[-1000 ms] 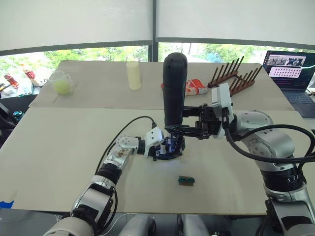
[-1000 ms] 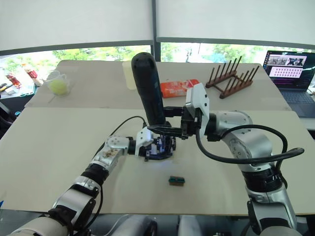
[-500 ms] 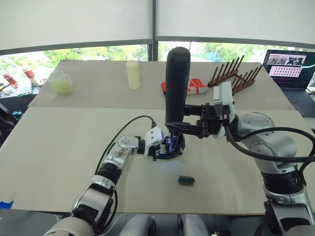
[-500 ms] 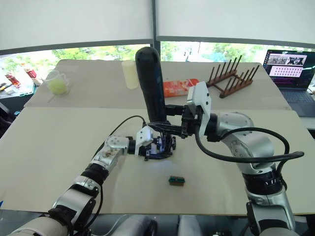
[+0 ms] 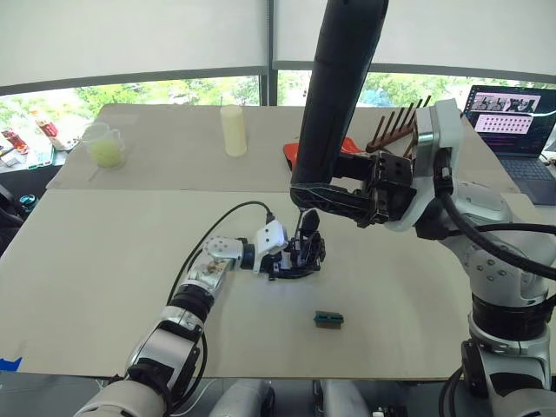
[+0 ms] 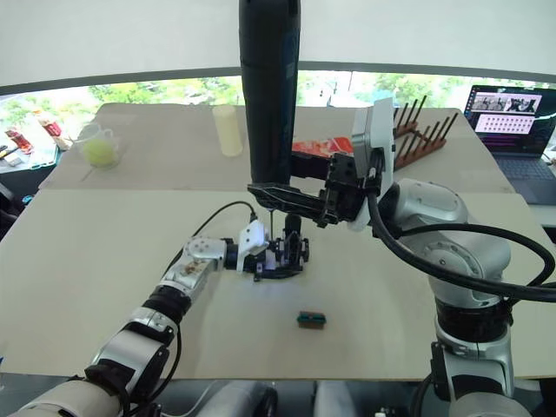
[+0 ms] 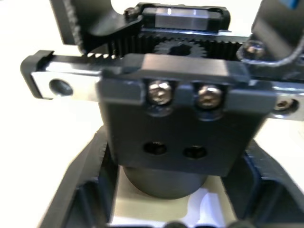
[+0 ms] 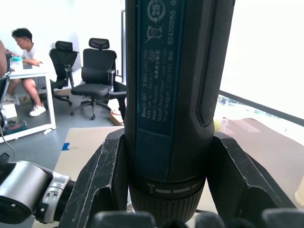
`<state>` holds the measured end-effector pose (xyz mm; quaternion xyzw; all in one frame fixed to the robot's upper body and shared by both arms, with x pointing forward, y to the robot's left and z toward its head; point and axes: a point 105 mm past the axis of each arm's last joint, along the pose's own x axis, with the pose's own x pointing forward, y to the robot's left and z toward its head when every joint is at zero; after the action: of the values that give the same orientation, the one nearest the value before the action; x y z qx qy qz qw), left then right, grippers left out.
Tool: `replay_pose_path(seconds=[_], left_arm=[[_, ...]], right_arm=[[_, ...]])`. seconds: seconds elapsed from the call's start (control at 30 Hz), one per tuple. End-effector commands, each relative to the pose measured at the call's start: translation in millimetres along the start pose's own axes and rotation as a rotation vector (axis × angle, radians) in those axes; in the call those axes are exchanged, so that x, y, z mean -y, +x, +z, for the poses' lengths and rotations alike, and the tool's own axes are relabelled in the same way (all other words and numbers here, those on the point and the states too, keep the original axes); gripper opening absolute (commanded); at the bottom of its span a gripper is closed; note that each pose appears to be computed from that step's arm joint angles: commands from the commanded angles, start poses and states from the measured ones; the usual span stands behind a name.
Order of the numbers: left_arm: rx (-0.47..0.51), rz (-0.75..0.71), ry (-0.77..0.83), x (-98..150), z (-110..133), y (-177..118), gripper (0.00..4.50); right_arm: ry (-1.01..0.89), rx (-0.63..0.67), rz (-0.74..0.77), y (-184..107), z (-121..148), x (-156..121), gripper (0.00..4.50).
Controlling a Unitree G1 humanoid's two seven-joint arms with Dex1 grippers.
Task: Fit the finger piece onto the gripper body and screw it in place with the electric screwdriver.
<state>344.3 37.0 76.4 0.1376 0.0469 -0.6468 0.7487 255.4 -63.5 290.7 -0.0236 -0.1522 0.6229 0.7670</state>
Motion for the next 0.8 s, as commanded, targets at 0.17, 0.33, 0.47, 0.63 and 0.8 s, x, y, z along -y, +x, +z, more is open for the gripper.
replay_pose_path(seconds=[0.17,0.33,0.47,0.63,0.8], left_arm=[[-0.004,-0.008,0.046,-6,18,-39,4.50],[-0.068,-0.215,0.089,39,34,-77,4.50],[-0.070,-0.316,0.105,68,39,-73,4.50],[-0.053,-0.357,0.117,85,34,-56,4.50],[-0.051,-0.353,0.171,92,17,-30,4.50]], right_arm=[[0.002,0.056,0.118,-10,23,-22,1.91],[0.030,-0.013,0.177,-29,1,-45,1.91],[0.006,-0.071,0.150,-40,-23,-59,1.91],[-0.022,-0.103,0.061,-51,-43,-63,1.91],[-0.056,-0.127,-0.009,-57,-58,-73,1.91]])
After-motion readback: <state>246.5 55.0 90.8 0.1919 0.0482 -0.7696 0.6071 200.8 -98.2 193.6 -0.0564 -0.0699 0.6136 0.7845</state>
